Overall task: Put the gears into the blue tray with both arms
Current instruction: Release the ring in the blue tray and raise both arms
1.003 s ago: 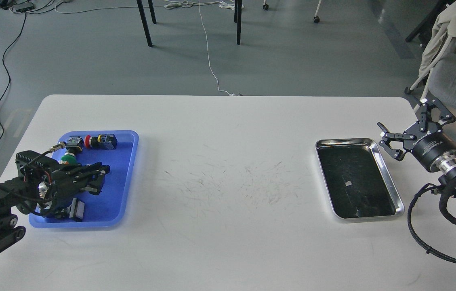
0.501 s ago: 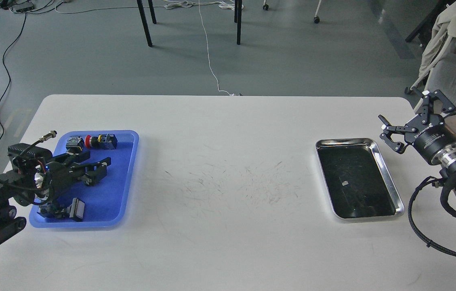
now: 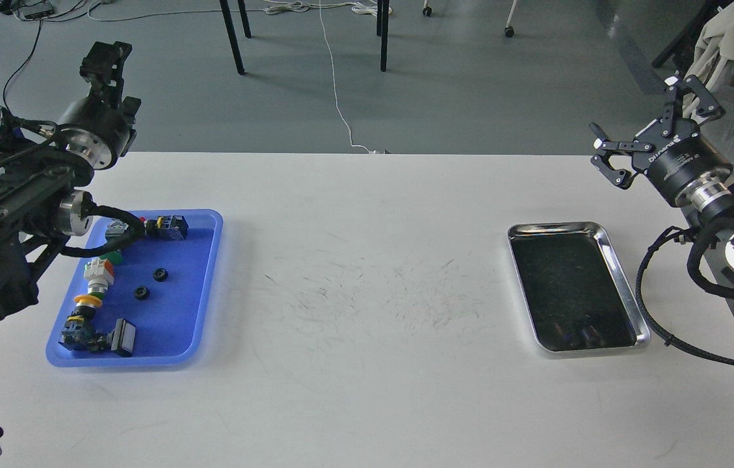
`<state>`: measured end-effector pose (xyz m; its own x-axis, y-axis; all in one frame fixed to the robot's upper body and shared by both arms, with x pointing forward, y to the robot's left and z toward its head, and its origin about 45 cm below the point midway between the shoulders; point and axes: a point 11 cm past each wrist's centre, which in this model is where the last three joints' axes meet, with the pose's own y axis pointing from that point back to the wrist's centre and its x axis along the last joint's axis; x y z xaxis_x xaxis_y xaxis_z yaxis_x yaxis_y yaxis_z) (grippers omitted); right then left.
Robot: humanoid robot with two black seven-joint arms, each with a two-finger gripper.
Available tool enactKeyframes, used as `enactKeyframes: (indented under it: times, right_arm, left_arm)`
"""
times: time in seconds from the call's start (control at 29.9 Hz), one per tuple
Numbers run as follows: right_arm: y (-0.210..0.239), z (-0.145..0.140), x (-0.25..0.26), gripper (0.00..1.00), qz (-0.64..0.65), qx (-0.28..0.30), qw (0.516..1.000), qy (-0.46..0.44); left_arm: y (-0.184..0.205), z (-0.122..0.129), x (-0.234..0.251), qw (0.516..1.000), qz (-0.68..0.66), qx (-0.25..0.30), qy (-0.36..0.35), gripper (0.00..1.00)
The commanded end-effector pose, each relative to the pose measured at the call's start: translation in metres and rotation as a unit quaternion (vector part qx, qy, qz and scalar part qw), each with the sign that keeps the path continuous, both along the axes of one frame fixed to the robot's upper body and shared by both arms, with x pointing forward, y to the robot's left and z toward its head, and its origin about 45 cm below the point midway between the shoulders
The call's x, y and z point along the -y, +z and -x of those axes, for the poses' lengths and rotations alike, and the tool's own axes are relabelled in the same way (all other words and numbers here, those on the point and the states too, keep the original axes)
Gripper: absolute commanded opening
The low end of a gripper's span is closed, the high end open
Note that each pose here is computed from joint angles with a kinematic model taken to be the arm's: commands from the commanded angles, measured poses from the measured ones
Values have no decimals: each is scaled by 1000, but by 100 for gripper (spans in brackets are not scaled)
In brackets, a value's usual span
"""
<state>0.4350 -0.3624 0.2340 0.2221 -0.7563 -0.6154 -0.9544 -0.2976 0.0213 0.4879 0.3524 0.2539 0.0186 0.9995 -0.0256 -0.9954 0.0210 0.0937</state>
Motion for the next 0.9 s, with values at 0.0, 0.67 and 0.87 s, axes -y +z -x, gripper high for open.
enactKeyframes:
  times: [0.0,0.67,0.87]
  right_arm:
    - [-12,1,-7,98,2,-16,1000,-4]
    - [-17,-2,-6,99,-1,-30,999,-37]
    - [-16,-1,-6,99,0,-32,999,-36]
  left_arm:
    - [2,-7,7,993,114,-22,-16,98]
    - [-43,16,1,950,311,-15,-5,99]
    - [-45,15,5,948,318,-27,-6,99]
